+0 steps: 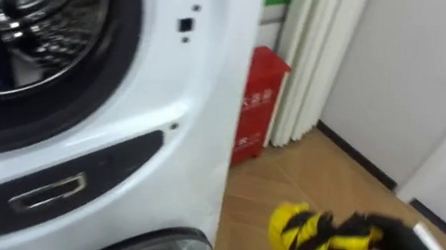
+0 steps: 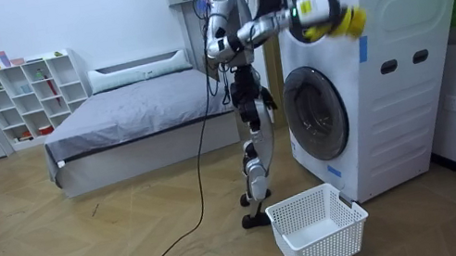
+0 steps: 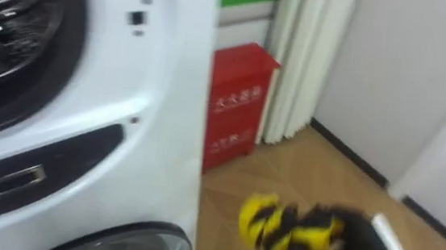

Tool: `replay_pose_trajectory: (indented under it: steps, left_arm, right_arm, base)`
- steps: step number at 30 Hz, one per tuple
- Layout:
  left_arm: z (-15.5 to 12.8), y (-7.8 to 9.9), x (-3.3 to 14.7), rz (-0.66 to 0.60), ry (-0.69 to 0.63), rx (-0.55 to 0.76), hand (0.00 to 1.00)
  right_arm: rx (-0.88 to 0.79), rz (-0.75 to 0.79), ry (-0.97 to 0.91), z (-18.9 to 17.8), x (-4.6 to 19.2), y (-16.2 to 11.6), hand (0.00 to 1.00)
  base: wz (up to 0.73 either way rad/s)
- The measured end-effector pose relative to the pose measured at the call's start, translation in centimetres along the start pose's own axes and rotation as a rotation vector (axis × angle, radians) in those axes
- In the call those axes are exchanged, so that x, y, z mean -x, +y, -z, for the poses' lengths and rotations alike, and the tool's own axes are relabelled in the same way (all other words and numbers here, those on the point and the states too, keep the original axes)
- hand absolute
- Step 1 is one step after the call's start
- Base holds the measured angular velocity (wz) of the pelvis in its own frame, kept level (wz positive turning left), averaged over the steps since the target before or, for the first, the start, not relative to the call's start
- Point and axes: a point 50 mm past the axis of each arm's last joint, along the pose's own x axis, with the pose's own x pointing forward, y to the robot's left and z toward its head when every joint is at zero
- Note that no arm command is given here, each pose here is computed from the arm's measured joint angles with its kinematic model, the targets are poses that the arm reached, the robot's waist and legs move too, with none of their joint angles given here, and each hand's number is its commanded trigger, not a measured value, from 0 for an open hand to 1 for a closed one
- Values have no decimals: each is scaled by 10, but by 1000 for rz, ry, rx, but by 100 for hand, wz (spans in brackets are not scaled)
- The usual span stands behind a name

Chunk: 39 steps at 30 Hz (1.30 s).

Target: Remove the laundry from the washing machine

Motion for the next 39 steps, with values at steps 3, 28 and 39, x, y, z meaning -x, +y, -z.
replay_pose_trajectory:
  steps: [3,28,39]
  left_arm:
    - [-2,-3,1,27,-19,-31,0]
    - [-42,-12,3,52,-189,49,0]
    - [-71,-13,4,71,-266,69,0]
  right_arm:
    - [-20,30,169,40,1,6,100]
    - [-273,363,431,109,-30,3,100]
    - [-309,369,403,91,-55,3,0]
  base:
    - [-12]
    - [-5]
    - [8]
